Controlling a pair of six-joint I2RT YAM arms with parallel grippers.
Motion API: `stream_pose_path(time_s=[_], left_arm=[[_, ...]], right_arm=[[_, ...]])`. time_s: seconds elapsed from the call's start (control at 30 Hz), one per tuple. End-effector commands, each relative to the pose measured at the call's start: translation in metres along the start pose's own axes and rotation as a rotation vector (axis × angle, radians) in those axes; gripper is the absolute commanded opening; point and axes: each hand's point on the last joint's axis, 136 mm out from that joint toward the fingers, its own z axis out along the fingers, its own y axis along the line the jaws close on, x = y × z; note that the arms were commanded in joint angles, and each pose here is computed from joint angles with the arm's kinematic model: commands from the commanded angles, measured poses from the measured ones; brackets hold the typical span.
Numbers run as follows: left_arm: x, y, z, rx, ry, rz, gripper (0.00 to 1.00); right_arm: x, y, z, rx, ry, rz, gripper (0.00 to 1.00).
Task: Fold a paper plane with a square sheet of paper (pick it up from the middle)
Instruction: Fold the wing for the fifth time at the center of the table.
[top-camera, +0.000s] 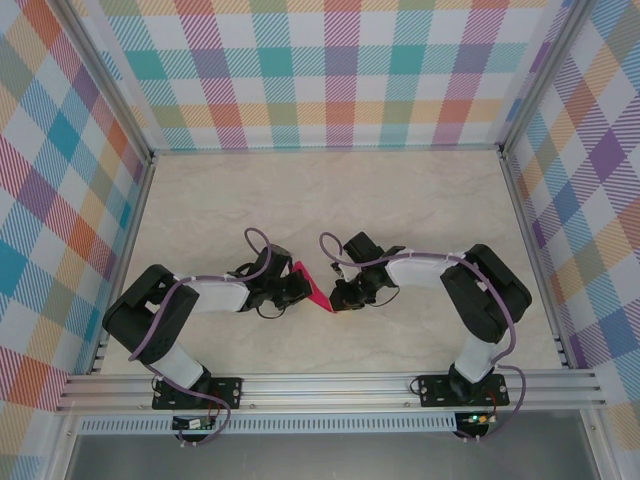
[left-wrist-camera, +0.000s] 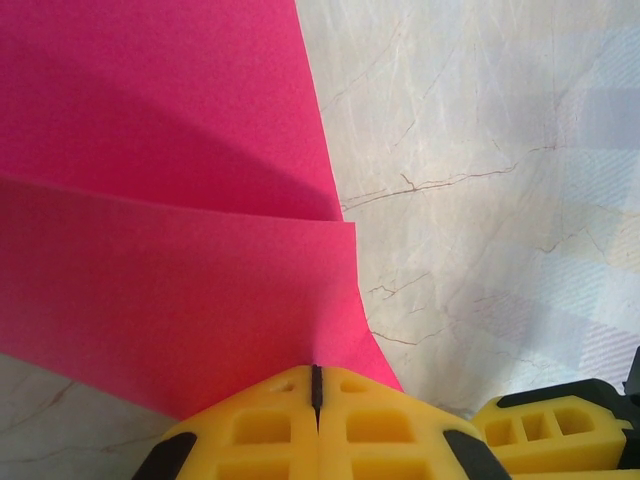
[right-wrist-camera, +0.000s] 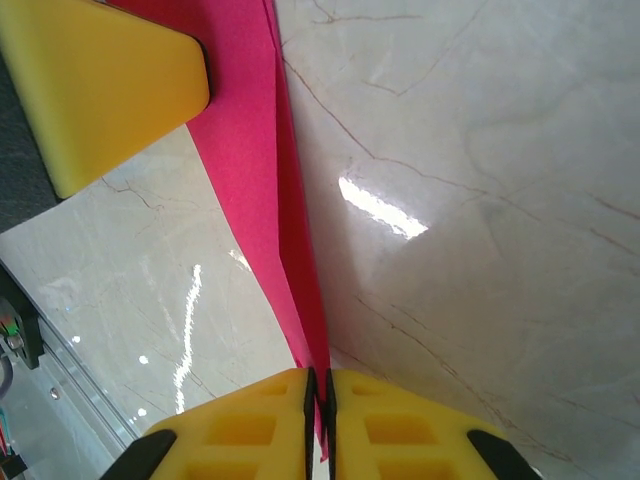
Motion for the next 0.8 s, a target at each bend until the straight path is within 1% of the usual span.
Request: stream_pose_path(time_s=[0.0,0.2,0.33,0.47,0.67,0.77], left_arm=[[0.004,0.018,-0.001,-0.08,-0.005,0.0,0.02],[0.005,0.019,-0.002,-0.083,-0.005,0.0,0.02],[0.004,0.018,-0.003,-0.08,-0.008,0.001,0.02],[0.003,0.016,-0.004,-0.073,-0.011,0.002,0.02],[0.004,0.01,-0.008,-0.049,-0.013,0.017,0.02],[0.005,0.006,-0.012,-0.026,-0.013,0.038,0.02]], right_arm=[[0.017,-0.009,0.006,0.021,0.06,0.038,0.12],[0.018,-0.017,0.01,0.056,0.069,0.037,0.12],[0.009,-0.006,-0.002,0.037,0.021,-0.004,0.18],[0.002,0.001,-0.011,0.042,-0.016,-0.034,0.2],[-0.004,0.013,-0.005,-0.03,0.001,-0.03,0.2],[-0.006,0.014,-0.004,-0.034,-0.001,-0.031,0.21]])
